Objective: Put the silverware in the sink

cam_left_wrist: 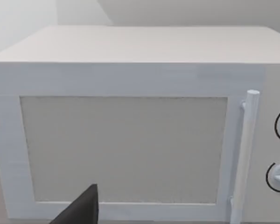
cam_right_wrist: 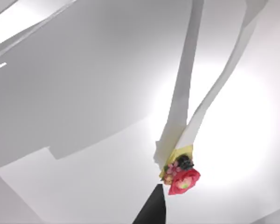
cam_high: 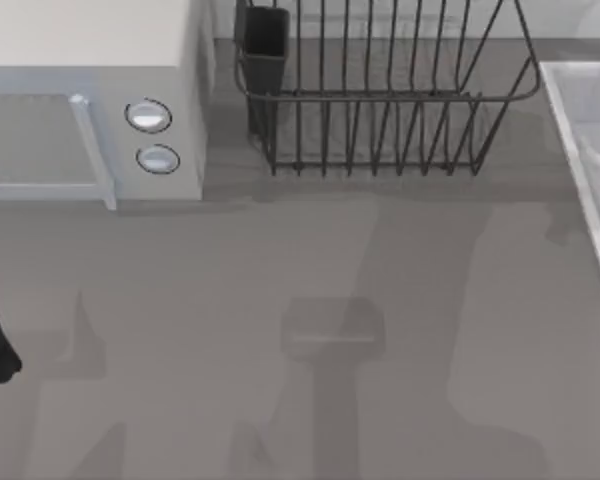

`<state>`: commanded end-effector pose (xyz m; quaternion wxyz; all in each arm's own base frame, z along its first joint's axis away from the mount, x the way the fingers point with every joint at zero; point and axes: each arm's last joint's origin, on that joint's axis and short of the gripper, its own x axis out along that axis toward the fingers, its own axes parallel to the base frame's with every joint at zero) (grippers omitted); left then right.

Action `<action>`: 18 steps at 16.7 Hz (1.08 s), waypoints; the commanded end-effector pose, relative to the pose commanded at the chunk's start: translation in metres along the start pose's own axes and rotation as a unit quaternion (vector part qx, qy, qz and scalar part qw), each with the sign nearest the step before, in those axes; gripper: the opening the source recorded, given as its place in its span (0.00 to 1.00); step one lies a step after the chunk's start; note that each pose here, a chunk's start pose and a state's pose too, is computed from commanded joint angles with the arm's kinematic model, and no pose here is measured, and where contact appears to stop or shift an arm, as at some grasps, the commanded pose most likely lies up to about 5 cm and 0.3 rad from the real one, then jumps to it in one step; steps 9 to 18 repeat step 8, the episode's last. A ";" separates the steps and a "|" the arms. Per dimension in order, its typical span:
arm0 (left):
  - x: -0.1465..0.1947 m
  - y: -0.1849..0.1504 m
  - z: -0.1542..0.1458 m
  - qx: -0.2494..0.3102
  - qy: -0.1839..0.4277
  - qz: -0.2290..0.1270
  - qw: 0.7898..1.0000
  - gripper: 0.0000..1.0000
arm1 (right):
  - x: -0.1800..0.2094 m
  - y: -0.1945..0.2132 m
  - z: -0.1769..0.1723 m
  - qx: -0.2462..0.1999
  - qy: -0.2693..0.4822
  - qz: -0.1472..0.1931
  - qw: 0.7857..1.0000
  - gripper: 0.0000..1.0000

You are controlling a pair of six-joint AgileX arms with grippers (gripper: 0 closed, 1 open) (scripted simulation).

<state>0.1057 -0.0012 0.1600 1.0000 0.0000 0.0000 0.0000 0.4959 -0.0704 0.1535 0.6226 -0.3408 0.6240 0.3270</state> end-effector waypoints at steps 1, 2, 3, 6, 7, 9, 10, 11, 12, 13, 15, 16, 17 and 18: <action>0.000 0.000 0.000 0.000 0.000 0.000 1.000 1.00 | 0.000 0.000 0.000 0.000 0.000 0.000 1.000 0.90; 0.000 0.000 0.000 0.000 0.000 0.000 1.000 1.00 | 0.000 0.000 0.000 0.000 0.000 0.000 1.000 0.98; 0.000 0.000 0.000 0.000 0.000 0.000 1.000 1.00 | 0.000 0.000 0.000 0.000 0.000 0.000 1.000 1.00; 0.000 0.000 0.000 0.000 0.000 0.000 1.000 1.00 | 0.000 0.000 0.000 0.000 0.000 0.000 1.000 1.00; 0.000 0.000 0.000 0.000 0.000 0.000 1.000 1.00 | 0.000 0.000 0.000 0.000 0.000 0.000 1.000 1.00; 0.000 0.000 0.000 0.000 0.000 0.000 1.000 1.00 | 0.000 0.000 0.000 0.000 0.000 0.000 1.000 1.00; 0.000 0.000 0.000 0.000 0.000 0.000 1.000 1.00 | 0.000 0.000 0.000 0.000 0.000 0.000 1.000 1.00; 0.000 0.000 0.000 0.000 0.000 0.000 1.000 1.00 | 0.000 0.000 0.000 0.000 0.000 0.000 1.000 1.00; 0.000 0.000 0.000 0.000 0.000 0.000 1.000 1.00 | 0.000 0.000 0.000 0.000 0.000 0.000 1.000 1.00; 0.000 0.000 0.000 0.000 0.000 0.000 1.000 1.00 | 0.000 0.000 0.000 0.000 0.000 0.000 1.000 1.00; 0.000 0.000 0.000 0.000 0.000 0.000 1.000 1.00 | 0.000 0.000 0.000 0.000 0.000 0.000 1.000 1.00; 0.000 0.000 0.000 0.000 0.000 0.000 1.000 1.00 | 0.000 0.000 0.000 0.000 0.000 0.000 1.000 1.00; 0.000 0.000 0.000 0.000 0.000 0.000 1.000 1.00 | 0.000 0.000 0.000 0.000 0.000 0.000 1.000 1.00; 0.000 0.000 0.000 0.000 0.000 0.000 1.000 1.00 | 0.000 0.000 0.000 0.000 0.000 0.000 1.000 1.00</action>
